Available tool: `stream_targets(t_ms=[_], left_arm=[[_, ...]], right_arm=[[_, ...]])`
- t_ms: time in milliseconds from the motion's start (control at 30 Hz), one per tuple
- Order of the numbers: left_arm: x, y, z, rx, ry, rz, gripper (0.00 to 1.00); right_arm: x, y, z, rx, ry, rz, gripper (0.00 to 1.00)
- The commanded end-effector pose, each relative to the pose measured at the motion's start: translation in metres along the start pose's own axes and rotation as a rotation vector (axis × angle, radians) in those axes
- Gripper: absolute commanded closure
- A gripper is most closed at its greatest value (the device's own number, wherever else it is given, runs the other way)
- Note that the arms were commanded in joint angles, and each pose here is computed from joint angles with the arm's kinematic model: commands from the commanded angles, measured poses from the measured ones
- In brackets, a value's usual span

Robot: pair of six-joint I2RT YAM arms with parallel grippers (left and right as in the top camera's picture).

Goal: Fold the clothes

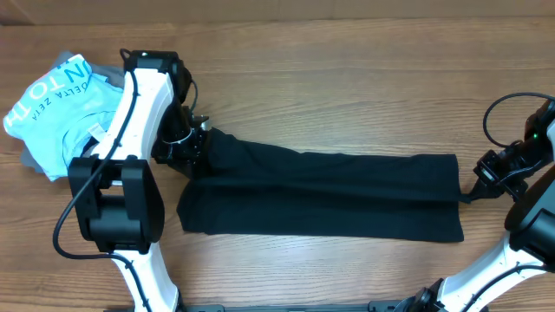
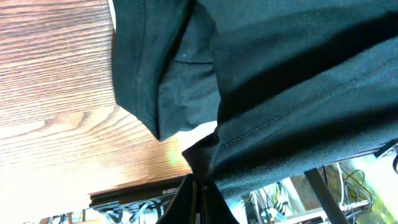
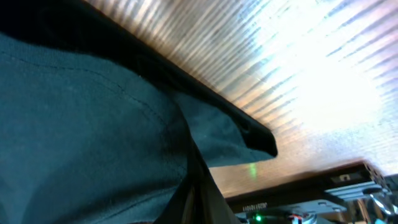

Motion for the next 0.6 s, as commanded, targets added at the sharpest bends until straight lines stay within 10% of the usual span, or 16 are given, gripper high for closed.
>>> stream_targets(t_ms=[0,567], left_arm=[[-0.004,0.009,0.004,0.038,-0.015,0.021,0.96],[-0.004,0.009,0.004,0.038,-0.015,0.021,0.68]], right_arm=[[0.001,-0.006,0.015,-0.037,-0.064,-0.014,0.95],[0.014,0.001,0.016,0.007,-0.119,0.005,0.67]])
Point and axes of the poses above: each gripper's point midway between its finger pads, its own z axis back along the fingers, its own y axis along the line the jaws close on, x = y × z, the point moved 2 cm from there along z, back along the fingers, and after that the axes turned 11 degrees about z, right-handed, at the moved point
